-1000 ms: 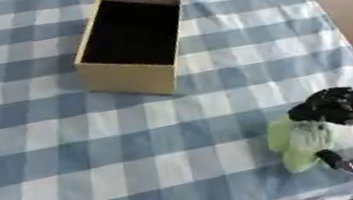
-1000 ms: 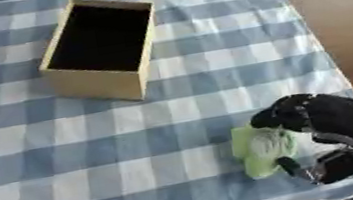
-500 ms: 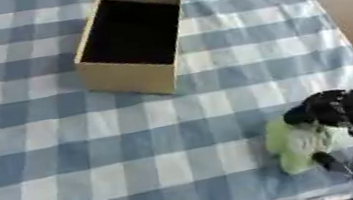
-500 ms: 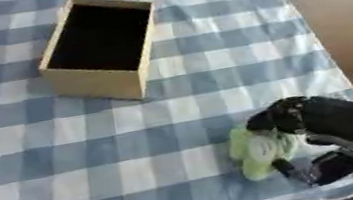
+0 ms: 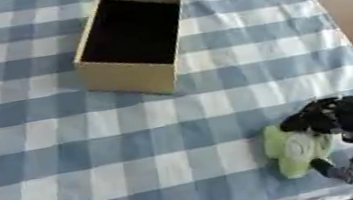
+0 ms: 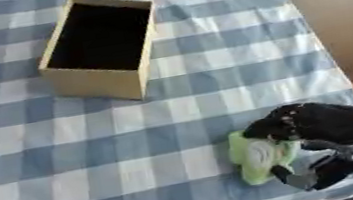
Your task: Pick up objects on the table and place them in the box.
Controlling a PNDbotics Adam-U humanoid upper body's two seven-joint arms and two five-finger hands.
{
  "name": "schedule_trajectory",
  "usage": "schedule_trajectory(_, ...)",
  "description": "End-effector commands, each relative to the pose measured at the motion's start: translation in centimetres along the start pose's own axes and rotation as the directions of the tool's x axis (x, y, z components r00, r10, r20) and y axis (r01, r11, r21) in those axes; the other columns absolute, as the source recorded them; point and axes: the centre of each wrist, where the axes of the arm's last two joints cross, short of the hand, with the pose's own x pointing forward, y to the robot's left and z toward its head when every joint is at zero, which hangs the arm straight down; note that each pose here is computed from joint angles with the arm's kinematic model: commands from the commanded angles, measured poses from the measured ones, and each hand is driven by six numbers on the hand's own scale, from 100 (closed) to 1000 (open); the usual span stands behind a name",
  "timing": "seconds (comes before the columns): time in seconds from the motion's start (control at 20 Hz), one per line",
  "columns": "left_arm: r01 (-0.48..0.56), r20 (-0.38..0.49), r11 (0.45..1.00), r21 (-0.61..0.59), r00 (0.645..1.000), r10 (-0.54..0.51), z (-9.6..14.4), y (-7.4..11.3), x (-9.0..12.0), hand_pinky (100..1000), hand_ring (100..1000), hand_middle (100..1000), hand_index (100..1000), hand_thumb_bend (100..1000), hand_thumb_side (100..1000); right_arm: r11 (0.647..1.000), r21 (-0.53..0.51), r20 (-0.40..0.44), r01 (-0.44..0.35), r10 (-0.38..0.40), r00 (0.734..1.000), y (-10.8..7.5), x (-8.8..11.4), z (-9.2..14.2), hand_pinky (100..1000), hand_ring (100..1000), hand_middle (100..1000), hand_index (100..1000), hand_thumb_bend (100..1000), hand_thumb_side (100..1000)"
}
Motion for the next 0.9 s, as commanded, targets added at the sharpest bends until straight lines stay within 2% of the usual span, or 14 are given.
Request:
schedule_trajectory(0.05,0.008,0.027,1.0,-0.001,1.0,-0.008,-0.41,0.29,0.52,371,634,728,647,100,793,0.999,0.018,0.019,-0.03,0.03,0.999,-0.82,-0.12,0.13,781,762,709,981,100,667)
schedule_trajectory(0.2,0.007,0.027,1.0,-0.003,1.0,-0.007,-0.41,0.27,0.52,371,634,729,647,100,793,0.999,0.008,0.017,-0.042,0.042,0.999,-1.05,-0.25,0.13,745,717,614,915,100,650)
schedule_trajectory(0.35,0.006,0.027,1.0,-0.006,1.0,-0.006,-0.4,0.25,0.52,371,635,729,647,100,793,0.998,-0.003,0.012,-0.056,0.056,0.998,-1.27,-0.35,0.06,727,690,559,864,100,616)
schedule_trajectory(0.45,0.006,0.027,1.0,-0.008,1.0,-0.005,-0.41,0.23,0.53,371,635,730,647,100,791,0.998,-0.011,0.012,-0.064,0.064,0.998,-1.36,-0.37,-0.04,701,640,518,819,100,539)
schedule_trajectory(0.55,0.005,0.027,1.0,-0.012,1.0,-0.005,-0.42,0.22,0.54,371,635,730,647,100,792,0.998,-0.013,0.018,-0.065,0.065,0.998,-1.31,-0.29,-0.18,685,606,500,786,100,511)
schedule_trajectory(0.6,0.005,0.027,1.0,-0.013,1.0,-0.005,-0.42,0.21,0.54,370,636,730,647,100,792,0.998,-0.015,0.022,-0.062,0.063,0.998,-1.26,-0.24,-0.26,662,575,482,735,100,468)
schedule_trajectory(0.75,0.005,0.026,1.0,-0.021,1.0,-0.005,-0.42,0.18,0.55,369,636,731,647,100,793,0.999,-0.024,0.033,-0.045,0.045,0.998,-1.11,-0.08,-0.46,635,550,466,702,100,421)
schedule_trajectory(0.85,0.006,0.025,1.0,-0.027,1.0,-0.006,-0.42,0.17,0.55,368,636,731,647,100,793,0.999,-0.034,0.039,-0.026,0.028,0.999,-1.06,-0.03,-0.55,620,538,454,691,100,351)
schedule_trajectory(0.9,0.007,0.025,1.0,-0.029,1.0,-0.006,-0.42,0.17,0.55,367,636,731,647,100,792,0.999,-0.039,0.043,-0.017,0.019,0.999,-1.06,-0.02,-0.58,612,531,447,687,100,267)
